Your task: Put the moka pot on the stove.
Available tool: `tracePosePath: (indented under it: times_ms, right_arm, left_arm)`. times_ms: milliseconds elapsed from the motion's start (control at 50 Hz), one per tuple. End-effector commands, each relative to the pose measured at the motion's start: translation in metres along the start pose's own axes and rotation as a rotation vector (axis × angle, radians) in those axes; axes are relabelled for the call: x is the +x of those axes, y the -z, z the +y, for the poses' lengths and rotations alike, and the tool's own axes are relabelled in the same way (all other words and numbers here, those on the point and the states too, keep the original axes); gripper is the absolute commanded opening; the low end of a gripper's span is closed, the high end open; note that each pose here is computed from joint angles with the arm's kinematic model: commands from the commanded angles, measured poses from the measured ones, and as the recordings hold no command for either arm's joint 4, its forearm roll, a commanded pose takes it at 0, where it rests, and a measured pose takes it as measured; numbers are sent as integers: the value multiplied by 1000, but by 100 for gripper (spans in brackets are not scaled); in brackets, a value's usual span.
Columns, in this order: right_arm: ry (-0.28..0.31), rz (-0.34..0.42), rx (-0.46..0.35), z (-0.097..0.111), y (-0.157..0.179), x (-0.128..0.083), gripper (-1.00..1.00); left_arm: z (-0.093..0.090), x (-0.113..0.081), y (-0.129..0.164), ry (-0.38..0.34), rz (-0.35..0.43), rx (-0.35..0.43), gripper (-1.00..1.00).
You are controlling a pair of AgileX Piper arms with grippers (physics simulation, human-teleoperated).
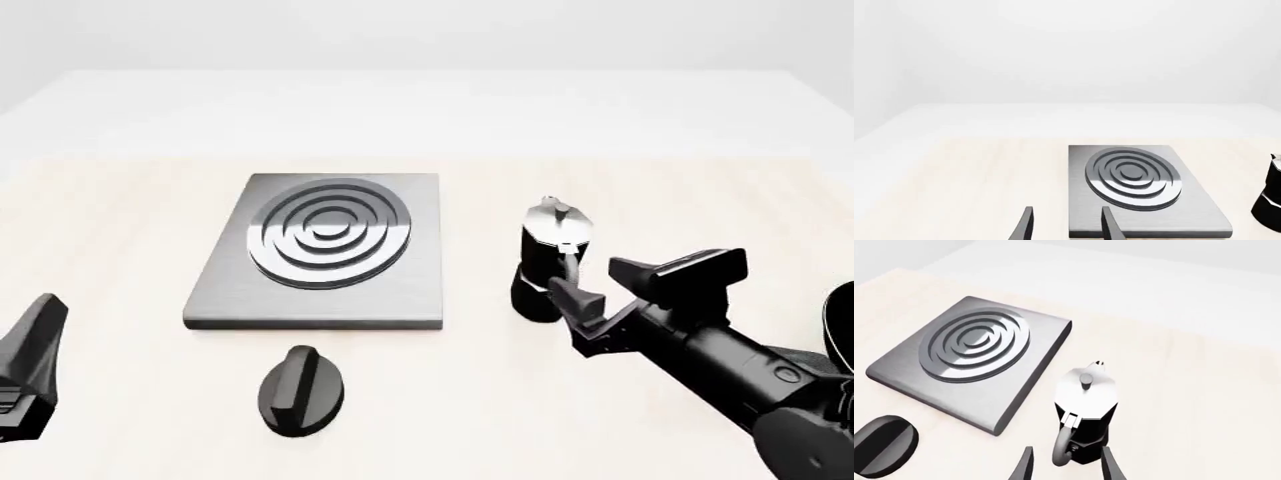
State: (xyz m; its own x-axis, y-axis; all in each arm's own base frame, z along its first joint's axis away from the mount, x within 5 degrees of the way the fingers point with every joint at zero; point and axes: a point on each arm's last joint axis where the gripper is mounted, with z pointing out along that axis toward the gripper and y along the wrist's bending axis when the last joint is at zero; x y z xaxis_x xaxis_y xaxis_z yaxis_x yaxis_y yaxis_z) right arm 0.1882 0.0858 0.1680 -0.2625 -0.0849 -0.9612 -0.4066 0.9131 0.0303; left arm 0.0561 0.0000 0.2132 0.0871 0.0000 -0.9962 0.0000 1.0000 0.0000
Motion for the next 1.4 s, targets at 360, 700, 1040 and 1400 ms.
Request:
tracePosePath:
  times_ms: [360, 700, 1040, 1400]
  right_arm:
    - [-20, 24, -30, 7, -14, 12, 100]
    - [-25, 26, -25, 5, -17, 14, 100]
    - [-30, 23, -21, 5, -16, 15, -100]
    - [-4, -2, -15, 3, -4, 5, -100]
  left_arm:
    - [0, 0, 0, 0, 0, 0, 100]
    - [0, 0, 0, 0, 0, 0, 100]
    - [0, 0, 0, 0, 0, 0, 100]
    - [0, 0, 0, 0, 0, 0, 100]
